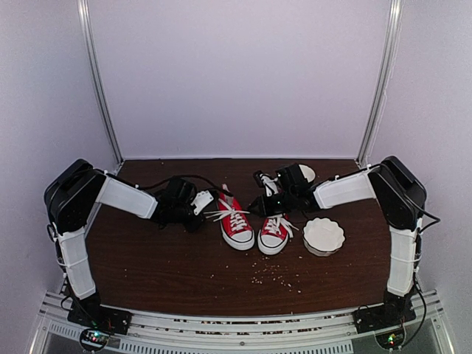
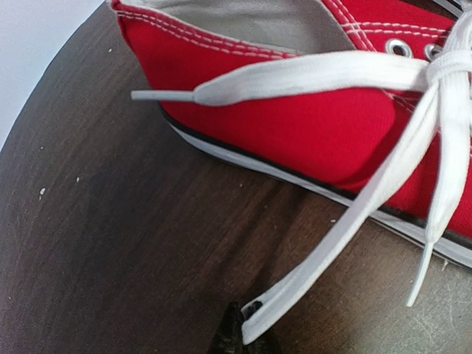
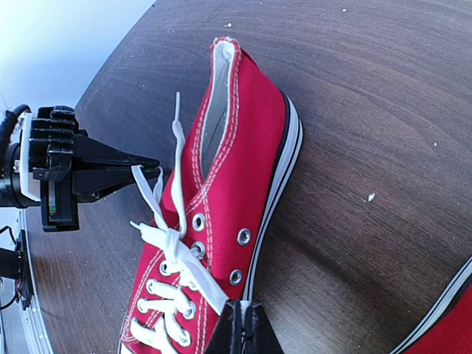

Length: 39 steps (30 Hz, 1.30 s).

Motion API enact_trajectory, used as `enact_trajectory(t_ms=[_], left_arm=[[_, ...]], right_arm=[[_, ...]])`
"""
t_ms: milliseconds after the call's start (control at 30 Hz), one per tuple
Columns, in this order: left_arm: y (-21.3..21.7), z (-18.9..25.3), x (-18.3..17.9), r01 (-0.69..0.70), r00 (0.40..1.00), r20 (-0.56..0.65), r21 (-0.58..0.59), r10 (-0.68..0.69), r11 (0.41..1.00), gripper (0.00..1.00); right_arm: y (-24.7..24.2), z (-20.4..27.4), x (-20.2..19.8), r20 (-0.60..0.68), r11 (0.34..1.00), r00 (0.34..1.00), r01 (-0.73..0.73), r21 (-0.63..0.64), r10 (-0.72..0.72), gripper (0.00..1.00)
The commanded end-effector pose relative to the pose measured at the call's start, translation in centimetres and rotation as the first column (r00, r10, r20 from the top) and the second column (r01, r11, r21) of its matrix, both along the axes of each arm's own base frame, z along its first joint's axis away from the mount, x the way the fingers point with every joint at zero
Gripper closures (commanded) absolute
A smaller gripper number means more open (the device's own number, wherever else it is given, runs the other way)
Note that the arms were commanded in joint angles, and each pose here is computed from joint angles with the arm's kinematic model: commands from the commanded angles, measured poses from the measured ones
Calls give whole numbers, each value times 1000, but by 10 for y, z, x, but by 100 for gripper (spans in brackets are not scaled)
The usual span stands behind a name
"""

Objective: Tie the shoes
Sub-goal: Pull the loops with the shoelace from the shoe, then reset both arms

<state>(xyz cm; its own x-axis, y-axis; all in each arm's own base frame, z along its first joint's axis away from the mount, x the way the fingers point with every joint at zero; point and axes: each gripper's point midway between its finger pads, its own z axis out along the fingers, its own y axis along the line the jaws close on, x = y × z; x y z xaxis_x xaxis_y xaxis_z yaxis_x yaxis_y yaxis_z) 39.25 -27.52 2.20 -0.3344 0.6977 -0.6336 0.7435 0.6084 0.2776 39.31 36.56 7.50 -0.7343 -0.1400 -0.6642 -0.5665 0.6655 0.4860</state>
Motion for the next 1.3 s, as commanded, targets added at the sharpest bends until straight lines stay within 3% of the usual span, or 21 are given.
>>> enact_trajectory(t_ms=[0, 233, 333, 433, 600, 700, 867, 1000, 1033, 1100, 1267], left_arm=[[14, -1, 0, -34, 999, -19, 17, 34, 999, 100], [-16, 10, -16, 100, 995, -13, -29, -101, 995, 100], [-36, 22, -34, 197, 979, 58, -21, -195, 980, 64], [-44, 40, -41, 223, 970, 107, -46, -217, 974, 43], [-37, 61, -51, 222, 967, 145, -85, -209, 971, 25], [-30, 76, -57, 209, 967, 173, -114, -188, 971, 20], [3, 101, -50, 50, 973, 232, -176, -8, 983, 12], [54, 116, -38, -160, 949, 226, -251, 218, 955, 2], [67, 120, -36, -209, 934, 229, -273, 274, 939, 2], [96, 125, -35, -304, 896, 221, -325, 384, 896, 2], [177, 127, -33, -536, 748, 166, -419, 642, 733, 2]], right_arm=[[-18, -11, 5, -11, 997, 999, 46, -60, -46, 100], [-8, -2, 4, -15, 1000, 1000, 10, -17, -10, 100], [2, 13, 2, -8, 999, 1000, -23, 35, 24, 88], [7, 35, 2, 24, 995, 999, -39, 95, 37, 73], [2, 73, 0, 100, 992, 995, -39, 120, 27, 58], [-7, 95, -2, 156, 993, 988, -28, 118, 9, 53], [-48, 134, 0, 270, 990, 958, 71, 118, -101, 42], [-117, 150, 9, 335, 952, 892, 274, 135, -305, 22], [-139, 146, 9, 343, 932, 867, 339, 127, -362, 11], [-180, 142, 8, 374, 878, 800, 469, 101, -470, 2], [-272, 139, -11, 461, 686, 582, 723, 82, -670, 0]])
